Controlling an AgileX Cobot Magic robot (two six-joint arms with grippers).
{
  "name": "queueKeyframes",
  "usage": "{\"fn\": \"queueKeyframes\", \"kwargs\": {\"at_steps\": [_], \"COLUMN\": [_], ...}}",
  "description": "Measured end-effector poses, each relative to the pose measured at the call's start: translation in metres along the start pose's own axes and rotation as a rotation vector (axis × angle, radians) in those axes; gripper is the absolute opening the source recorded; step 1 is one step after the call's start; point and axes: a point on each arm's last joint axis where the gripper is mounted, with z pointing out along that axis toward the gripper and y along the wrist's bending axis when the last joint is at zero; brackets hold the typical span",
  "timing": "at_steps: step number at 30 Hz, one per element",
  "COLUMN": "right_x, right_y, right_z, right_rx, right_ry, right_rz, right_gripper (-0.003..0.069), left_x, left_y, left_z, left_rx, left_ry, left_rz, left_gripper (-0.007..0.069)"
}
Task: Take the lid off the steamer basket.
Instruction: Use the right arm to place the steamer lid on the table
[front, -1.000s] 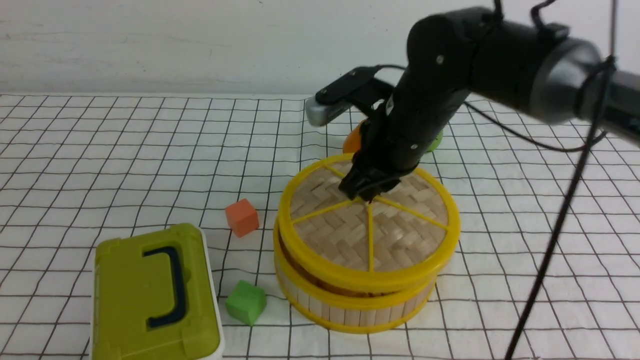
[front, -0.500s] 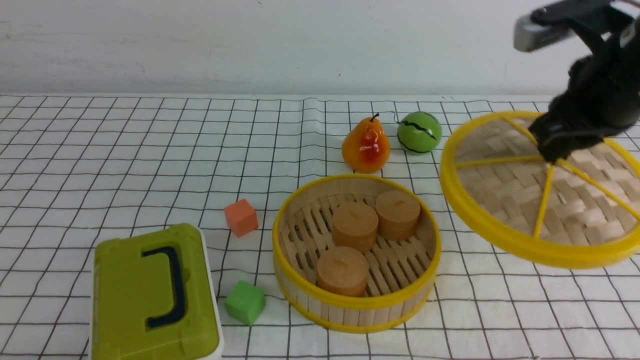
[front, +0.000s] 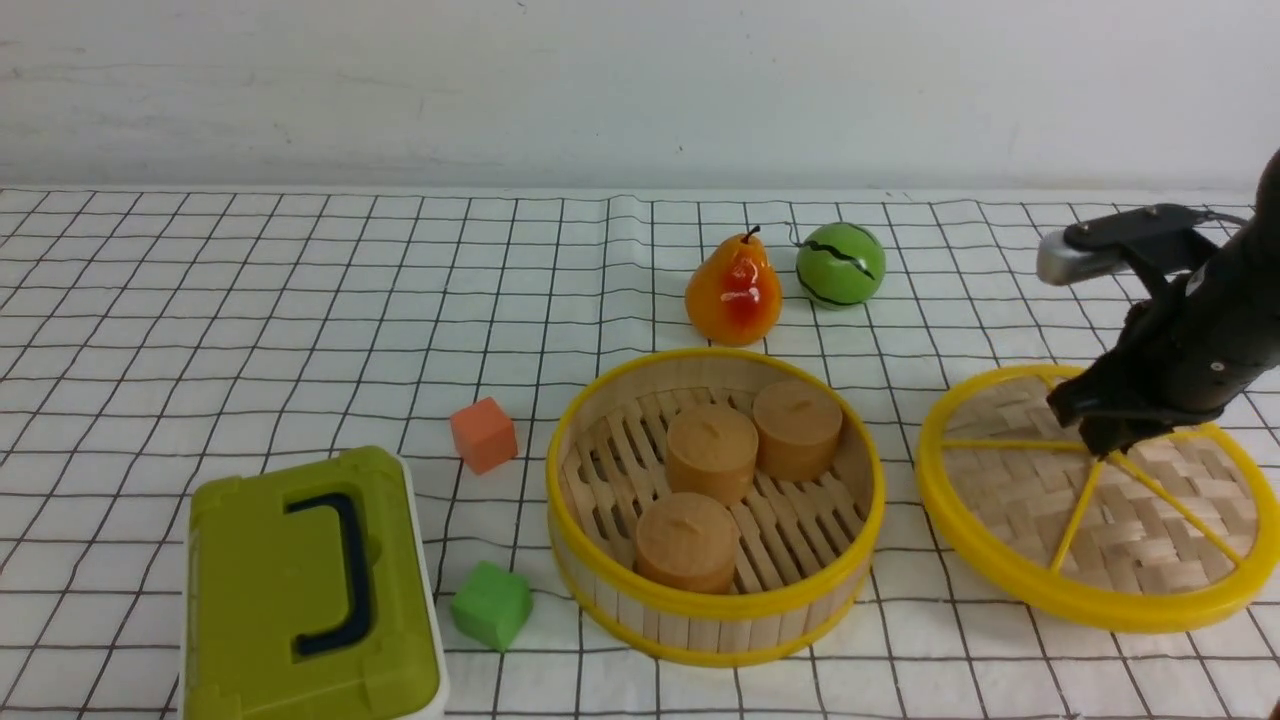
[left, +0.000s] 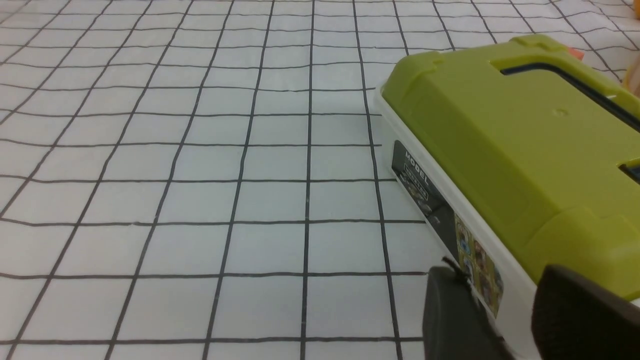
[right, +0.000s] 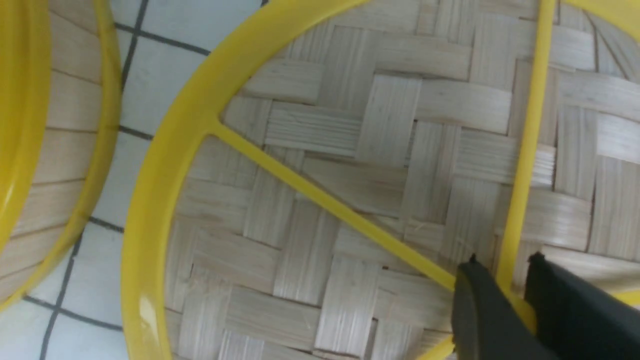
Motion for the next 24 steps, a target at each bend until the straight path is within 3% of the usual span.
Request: {"fn": "queueKeyframes", "kwargs": {"at_steps": [9,14,17,20,24], "right_x": [-0.001,-0.001,-0.001,0.000,0.000], "right_y": [-0.001,-0.001,0.000,0.001,0.006], "right_z": [0.024,0.027,0.025,0.015,-0.022], "right_rx": [-0.007,-0.016,-0.020,-0.027,-0.037], "right_ry": [0.004,0.009,0.007,0.015,-0.025], "right_rz": [0.017,0.027,0.031,0.030,0.031], "right_gripper": [0.0105,0.0153,0.0245,0.0288,0.0268], "left_x": [0.000,0.000,0.000,0.000,0.000], "left_y": [0.000,0.000,0.000,0.000,0.000], "left_z": [0.000,0.000,0.000,0.000,0.000], "left_rx": [0.000,0.000,0.000,0.000,0.000], "left_ry": [0.000,0.000,0.000,0.000,0.000], "left_rz": [0.000,0.000,0.000,0.000,0.000], "left_gripper": [0.0239,0.0239,0.0239,0.0239,0.0239]}}
